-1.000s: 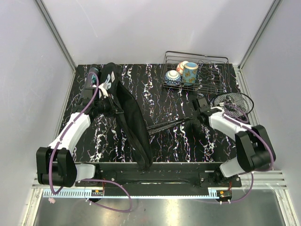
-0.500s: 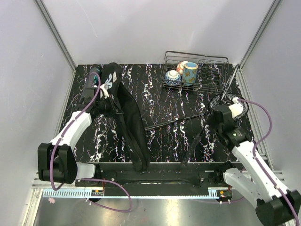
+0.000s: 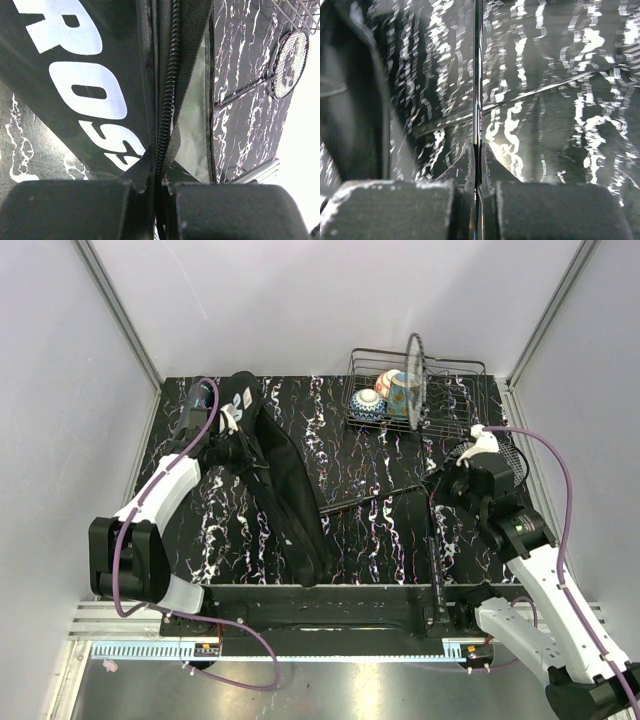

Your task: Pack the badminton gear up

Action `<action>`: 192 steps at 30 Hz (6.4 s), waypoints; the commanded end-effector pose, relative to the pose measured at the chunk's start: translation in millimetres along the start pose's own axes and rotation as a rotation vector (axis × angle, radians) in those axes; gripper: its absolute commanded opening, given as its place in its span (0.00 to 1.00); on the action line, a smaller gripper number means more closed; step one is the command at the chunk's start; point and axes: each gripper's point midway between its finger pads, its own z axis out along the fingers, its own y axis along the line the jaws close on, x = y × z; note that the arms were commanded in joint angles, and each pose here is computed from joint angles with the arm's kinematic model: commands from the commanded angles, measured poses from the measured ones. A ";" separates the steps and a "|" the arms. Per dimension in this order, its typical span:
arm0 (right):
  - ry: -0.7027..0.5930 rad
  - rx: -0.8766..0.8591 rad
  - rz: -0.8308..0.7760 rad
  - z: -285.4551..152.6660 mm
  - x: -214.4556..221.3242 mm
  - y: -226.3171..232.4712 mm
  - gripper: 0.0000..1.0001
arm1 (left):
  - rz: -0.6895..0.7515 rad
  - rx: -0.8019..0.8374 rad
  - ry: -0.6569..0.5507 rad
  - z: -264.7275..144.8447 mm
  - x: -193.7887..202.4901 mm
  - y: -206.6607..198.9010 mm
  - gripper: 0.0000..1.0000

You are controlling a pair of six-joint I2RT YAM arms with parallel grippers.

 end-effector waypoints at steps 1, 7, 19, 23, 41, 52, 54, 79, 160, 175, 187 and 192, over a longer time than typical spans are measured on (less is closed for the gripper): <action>0.048 -0.301 -0.072 -22.9 -14.7 66.4 0.00 | 0.064 0.037 -0.050 -1.0 -17.6 -12.0 0.00; 0.246 -0.553 -0.027 -40.7 9.1 115.6 0.00 | 0.126 0.088 -0.098 -2.9 -20.1 -17.4 0.00; 0.653 -0.801 0.083 -63.6 82.1 144.6 0.00 | 0.195 0.140 -0.156 -10.4 -21.7 -24.8 0.00; 0.720 -0.714 0.071 -42.0 108.2 145.5 0.00 | 0.215 0.146 -0.175 -15.0 -21.4 -25.8 0.00; 0.568 -0.713 0.261 102.1 71.0 247.3 0.00 | 0.323 0.255 -0.187 -21.2 -1.4 -49.0 0.00; 0.247 -0.818 0.230 164.4 51.9 287.6 0.00 | 0.342 0.405 -0.065 -33.6 37.3 -76.7 0.00; 0.204 -0.813 0.243 169.7 54.2 292.0 0.00 | 0.332 0.411 -0.045 -31.8 44.6 -72.9 0.00; -0.079 -0.552 -0.095 211.1 93.4 290.4 0.00 | 0.318 0.501 0.053 -41.4 70.0 -76.7 0.00; 0.245 0.998 0.567 143.9 119.8 -133.2 0.00 | 0.239 0.260 -0.053 -24.5 29.7 -26.8 0.00; 0.038 0.138 0.112 18.4 24.7 -35.6 0.00 | 0.217 0.220 -0.096 -27.3 17.9 -16.4 0.00; 0.421 -0.168 -0.407 23.3 64.4 115.5 0.00 | 0.165 0.101 -0.165 -28.5 1.5 0.8 0.00; 0.512 -0.132 -0.496 23.0 95.9 123.2 0.00 | 0.150 0.079 -0.173 -29.0 -0.7 6.7 0.00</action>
